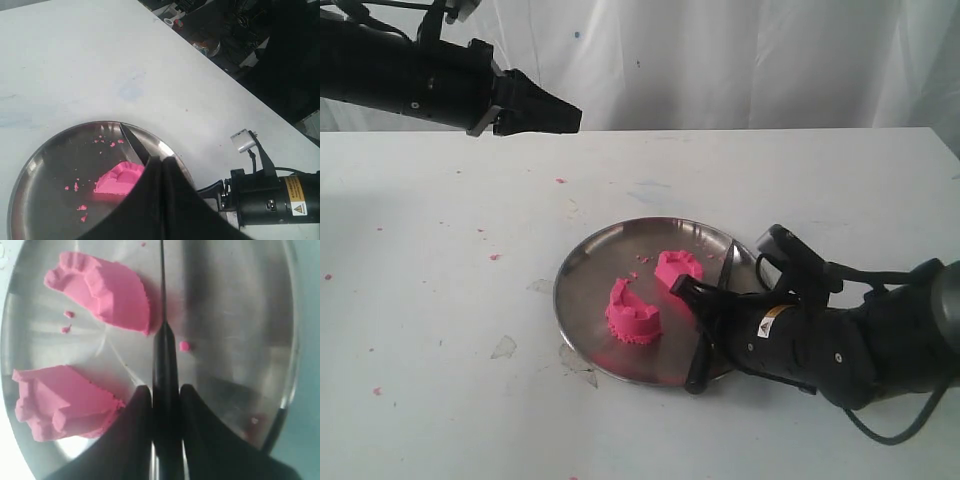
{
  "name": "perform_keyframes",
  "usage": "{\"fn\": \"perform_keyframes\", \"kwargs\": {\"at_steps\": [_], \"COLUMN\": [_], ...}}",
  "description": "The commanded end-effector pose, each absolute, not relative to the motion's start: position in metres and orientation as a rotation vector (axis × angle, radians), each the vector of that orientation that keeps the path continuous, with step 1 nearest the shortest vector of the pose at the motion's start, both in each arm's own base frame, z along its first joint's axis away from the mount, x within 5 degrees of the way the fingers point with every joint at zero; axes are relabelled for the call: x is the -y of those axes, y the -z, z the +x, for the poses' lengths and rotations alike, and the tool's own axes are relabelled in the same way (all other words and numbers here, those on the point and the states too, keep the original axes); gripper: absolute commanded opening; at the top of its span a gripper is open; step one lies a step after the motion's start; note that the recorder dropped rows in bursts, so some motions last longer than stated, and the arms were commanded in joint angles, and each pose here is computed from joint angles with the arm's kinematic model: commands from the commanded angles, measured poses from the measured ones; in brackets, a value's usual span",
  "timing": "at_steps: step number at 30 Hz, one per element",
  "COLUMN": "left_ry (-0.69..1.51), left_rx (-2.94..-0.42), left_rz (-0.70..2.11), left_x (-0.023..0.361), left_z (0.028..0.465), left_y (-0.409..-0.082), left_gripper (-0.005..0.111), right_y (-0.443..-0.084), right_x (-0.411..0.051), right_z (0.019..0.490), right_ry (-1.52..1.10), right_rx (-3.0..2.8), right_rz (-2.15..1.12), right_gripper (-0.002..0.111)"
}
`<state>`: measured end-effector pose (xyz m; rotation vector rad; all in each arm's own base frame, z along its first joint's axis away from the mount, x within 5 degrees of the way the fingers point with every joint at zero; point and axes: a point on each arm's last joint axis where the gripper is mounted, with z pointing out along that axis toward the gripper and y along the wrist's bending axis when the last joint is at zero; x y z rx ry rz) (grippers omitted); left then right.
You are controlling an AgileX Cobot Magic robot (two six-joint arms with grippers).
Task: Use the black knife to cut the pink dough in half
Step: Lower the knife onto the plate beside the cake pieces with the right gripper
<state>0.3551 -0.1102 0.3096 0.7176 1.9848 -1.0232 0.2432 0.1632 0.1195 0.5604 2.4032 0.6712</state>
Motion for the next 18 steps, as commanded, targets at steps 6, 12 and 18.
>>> {"fn": "perform_keyframes", "kwargs": {"at_steps": [6, 12, 18], "left_ry": [1.041, 1.041, 1.039], "left_rx": [-1.971, -1.971, -1.971], "left_rz": [0.713, 0.713, 0.712], "left_x": [0.11, 0.11, 0.11], "left_z": [0.352, 0.352, 0.352], "left_y": [-0.314, -0.314, -0.314], "left_gripper": [0.0, 0.0, 0.0], "right_y": [-0.125, -0.131, -0.132], "right_x": [-0.161, -0.156, -0.145], "right_z": [0.239, 0.232, 0.218], "right_ry": [-0.654, -0.652, -0.635], "right_rx": [-2.437, -2.433, -2.438], "right_rz": [0.523, 0.494, 0.493], "right_gripper": [0.029, 0.029, 0.029]}}
